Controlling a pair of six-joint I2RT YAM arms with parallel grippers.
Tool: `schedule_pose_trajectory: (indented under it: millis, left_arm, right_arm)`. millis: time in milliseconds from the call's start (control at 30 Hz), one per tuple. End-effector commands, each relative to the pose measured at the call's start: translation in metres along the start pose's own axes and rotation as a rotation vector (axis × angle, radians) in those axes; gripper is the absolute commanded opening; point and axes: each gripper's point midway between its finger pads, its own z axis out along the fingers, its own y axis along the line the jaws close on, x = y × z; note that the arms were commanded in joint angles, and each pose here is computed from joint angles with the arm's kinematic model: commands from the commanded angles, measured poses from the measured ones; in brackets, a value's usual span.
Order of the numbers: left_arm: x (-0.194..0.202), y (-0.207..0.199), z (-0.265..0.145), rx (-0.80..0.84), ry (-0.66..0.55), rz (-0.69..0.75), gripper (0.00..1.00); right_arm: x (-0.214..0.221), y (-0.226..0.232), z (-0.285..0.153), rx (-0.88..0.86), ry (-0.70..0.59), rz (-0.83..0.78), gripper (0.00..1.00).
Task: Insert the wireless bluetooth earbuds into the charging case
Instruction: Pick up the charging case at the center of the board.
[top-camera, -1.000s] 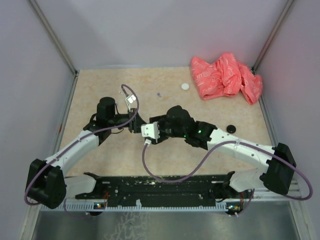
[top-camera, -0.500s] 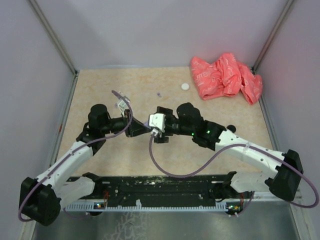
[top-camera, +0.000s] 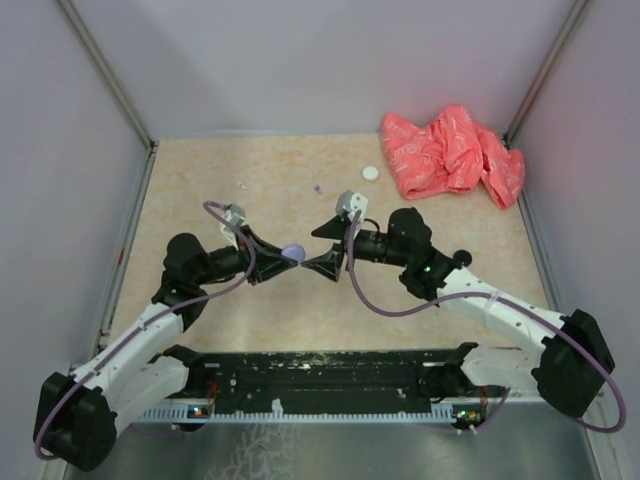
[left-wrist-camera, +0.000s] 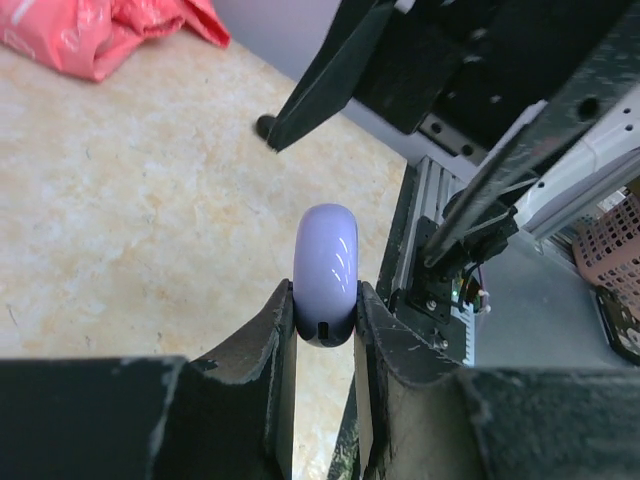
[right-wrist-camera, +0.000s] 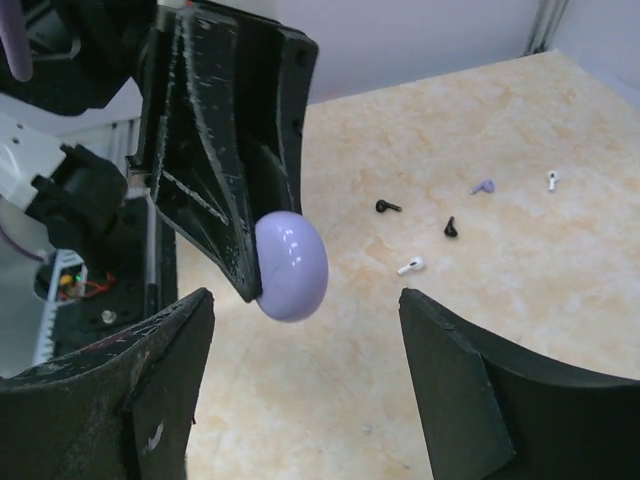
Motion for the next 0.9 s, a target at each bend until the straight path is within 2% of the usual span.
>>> schedule_pose_trajectory:
  millis: [0,200,267,500,867]
  left_arm:
    - [-0.031,-0.022,-0.004,0.067,-0.136,0.144,0.06]
    - [-0.042,-0.029,-0.006,0.075,-0.189,0.151,0.04]
    - [-0.044,-0.031,-0.007,0.085,-0.201,0.147,0.04]
    - [-0.05,-0.039,-0.008,0.123,-0.234,0.148,0.04]
    - [-0.051,-0.041,-0.008,0.131,-0.242,0.143,0.04]
  right_arm:
    - [-0.056,0.01,-0.005,-0.052,-0.283,0.165,0.74]
    - [-0.065,0.016,-0.008,-0.114,-0.416,0.279,0.71]
    - [-0.069,0.018,-0.008,-0.141,-0.445,0.294,0.66]
    - [-0.071,0.023,-0.001,-0.223,-0.482,0.351,0.52]
    - [-0.073,0.033,0.001,-0.3,-0.487,0.366,0.42]
